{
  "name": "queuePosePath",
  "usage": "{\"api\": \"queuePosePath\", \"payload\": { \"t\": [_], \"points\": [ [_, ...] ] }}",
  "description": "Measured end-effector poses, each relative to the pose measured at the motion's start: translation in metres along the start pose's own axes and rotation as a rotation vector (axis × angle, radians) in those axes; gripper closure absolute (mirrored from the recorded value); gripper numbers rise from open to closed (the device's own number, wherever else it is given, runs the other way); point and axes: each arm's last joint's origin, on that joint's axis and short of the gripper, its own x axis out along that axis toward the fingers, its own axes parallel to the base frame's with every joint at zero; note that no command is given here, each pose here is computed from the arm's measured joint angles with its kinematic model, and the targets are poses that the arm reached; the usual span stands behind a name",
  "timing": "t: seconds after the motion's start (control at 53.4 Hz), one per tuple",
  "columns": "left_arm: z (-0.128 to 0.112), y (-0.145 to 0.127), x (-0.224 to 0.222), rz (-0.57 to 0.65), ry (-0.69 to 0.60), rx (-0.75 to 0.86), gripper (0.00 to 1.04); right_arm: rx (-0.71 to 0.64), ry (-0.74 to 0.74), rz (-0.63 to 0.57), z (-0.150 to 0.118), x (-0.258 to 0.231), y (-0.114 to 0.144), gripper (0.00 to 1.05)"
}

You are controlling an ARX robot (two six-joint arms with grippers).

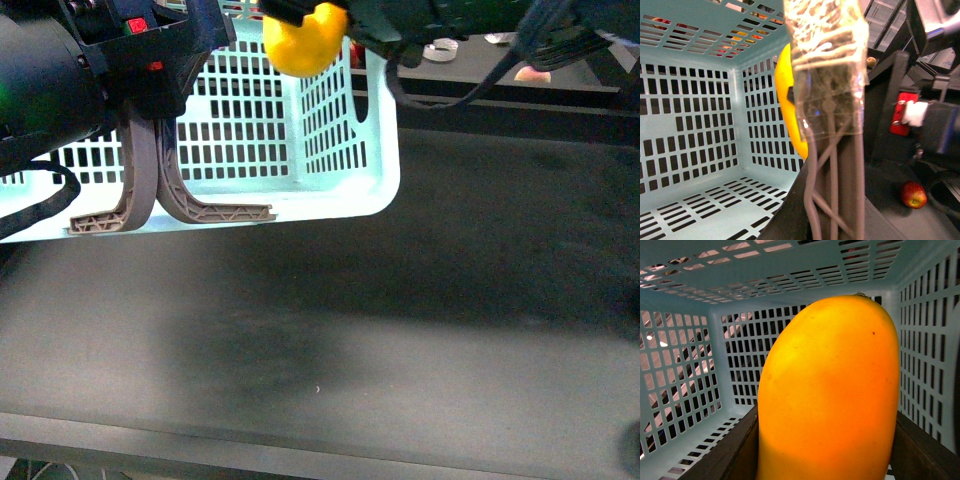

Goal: Pick mango with right arm and hold basket with left

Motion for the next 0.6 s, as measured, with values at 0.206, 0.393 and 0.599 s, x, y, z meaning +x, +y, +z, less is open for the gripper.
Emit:
{"api": "queuePosePath", "payload": {
  "t": [0.206,0.393,0.599],
  "points": [
    [0.0,0.0,0.0,0.003,-0.001,0.0,0.99,0.005,0.017,-0.004,-0.008,0.012,0.003,0.45],
    [0.0,0.0,0.0,0.003,-0.001,0.0,0.99,0.002,0.004,-0.041,-0.01,0.016,0.003,0.36],
    [0.0,0.0,0.0,0.003,-0.001,0.0,0.99,0.019,-0.065,-0.076,-0.004,0.015,-0.001,0.08]
  ]
}}
